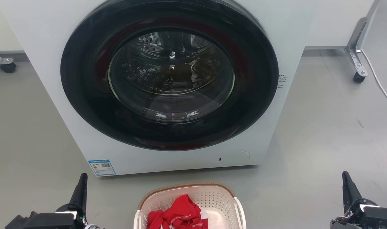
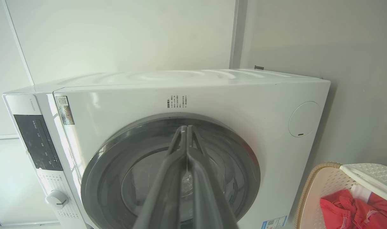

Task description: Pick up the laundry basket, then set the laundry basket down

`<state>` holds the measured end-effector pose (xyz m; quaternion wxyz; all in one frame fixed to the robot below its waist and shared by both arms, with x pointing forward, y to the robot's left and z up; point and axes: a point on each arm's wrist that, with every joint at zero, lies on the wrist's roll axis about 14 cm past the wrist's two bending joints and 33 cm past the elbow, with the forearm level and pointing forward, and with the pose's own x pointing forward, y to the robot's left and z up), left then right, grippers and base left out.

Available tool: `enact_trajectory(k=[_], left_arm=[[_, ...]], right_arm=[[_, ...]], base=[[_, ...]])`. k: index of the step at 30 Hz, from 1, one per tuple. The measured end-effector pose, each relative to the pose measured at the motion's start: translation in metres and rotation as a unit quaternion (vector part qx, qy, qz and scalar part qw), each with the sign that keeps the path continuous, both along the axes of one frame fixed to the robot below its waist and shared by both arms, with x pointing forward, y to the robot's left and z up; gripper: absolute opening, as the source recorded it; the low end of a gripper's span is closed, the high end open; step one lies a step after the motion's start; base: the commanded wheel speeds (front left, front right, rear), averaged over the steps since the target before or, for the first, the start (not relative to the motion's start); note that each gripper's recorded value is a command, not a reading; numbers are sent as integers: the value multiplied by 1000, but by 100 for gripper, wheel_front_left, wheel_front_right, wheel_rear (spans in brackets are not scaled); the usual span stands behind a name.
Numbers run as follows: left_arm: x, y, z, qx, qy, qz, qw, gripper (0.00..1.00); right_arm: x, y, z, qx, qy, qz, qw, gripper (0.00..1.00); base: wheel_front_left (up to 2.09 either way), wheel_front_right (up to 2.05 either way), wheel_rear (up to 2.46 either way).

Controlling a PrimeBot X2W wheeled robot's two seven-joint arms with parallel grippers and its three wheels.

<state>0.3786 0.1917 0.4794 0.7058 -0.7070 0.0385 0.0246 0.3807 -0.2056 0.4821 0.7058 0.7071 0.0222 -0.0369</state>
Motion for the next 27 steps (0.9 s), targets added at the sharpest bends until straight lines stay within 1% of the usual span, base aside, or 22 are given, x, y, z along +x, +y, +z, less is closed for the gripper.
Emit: enact_trajectory(k=[27], left_arm=[[0,0,0,0,1,0,1000,0]], right_arm=[[0,0,0,0,0,0,1000,0]], base=[[0,0,0]])
